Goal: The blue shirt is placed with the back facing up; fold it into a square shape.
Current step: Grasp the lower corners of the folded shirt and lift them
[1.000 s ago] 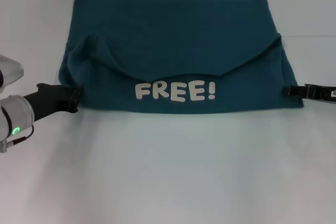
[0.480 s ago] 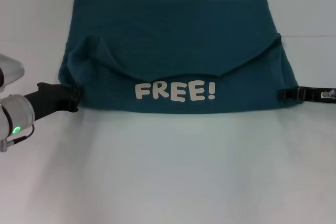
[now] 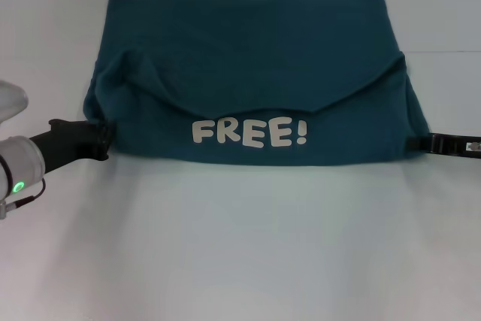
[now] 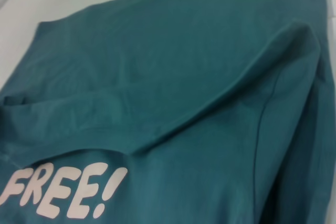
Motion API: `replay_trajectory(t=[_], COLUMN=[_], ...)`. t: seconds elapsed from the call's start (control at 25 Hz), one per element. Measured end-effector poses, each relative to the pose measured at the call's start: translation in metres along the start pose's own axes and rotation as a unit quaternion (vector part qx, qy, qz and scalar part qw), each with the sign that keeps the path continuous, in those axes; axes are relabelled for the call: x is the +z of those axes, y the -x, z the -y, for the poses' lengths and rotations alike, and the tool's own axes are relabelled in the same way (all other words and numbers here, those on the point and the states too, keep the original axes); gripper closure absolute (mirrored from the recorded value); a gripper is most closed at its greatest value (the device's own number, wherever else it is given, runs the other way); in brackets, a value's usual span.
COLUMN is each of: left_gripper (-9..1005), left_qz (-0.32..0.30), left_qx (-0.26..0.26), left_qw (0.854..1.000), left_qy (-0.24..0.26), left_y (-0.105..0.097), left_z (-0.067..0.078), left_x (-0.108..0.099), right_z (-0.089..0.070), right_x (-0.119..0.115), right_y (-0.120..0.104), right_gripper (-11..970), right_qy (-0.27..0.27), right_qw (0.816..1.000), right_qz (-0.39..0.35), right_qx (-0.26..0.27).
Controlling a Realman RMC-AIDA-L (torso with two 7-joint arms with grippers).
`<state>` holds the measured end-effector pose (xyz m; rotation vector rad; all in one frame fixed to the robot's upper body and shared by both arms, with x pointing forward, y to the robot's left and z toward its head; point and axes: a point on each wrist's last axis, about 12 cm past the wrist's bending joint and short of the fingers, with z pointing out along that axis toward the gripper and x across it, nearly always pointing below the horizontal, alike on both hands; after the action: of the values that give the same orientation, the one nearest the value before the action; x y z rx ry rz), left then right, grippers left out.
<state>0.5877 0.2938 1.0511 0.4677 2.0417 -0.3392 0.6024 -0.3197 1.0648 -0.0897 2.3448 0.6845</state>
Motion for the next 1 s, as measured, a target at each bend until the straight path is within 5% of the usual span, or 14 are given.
replay_trajectory(t=[0.48, 1.0], left_gripper=[967, 964], left_qz=[-0.014, 0.001], left_qx=[-0.069, -0.151], left_qw=[0.997, 0.980], left_qy=[-0.044, -0.128], left_y=[-0.004, -0.016], left_z=[-0.005, -0.008], left_x=[-0.045, -0.110], right_z=[0.010, 0.012], right_x=[-0.039, -0.095], right_y=[-0.007, -0.040], right_gripper=[933, 932], right_qy=[0.032, 0.106], right_qw=[0.999, 0.992], right_qz=[0.005, -0.032], right_qx=[-0.023, -0.053])
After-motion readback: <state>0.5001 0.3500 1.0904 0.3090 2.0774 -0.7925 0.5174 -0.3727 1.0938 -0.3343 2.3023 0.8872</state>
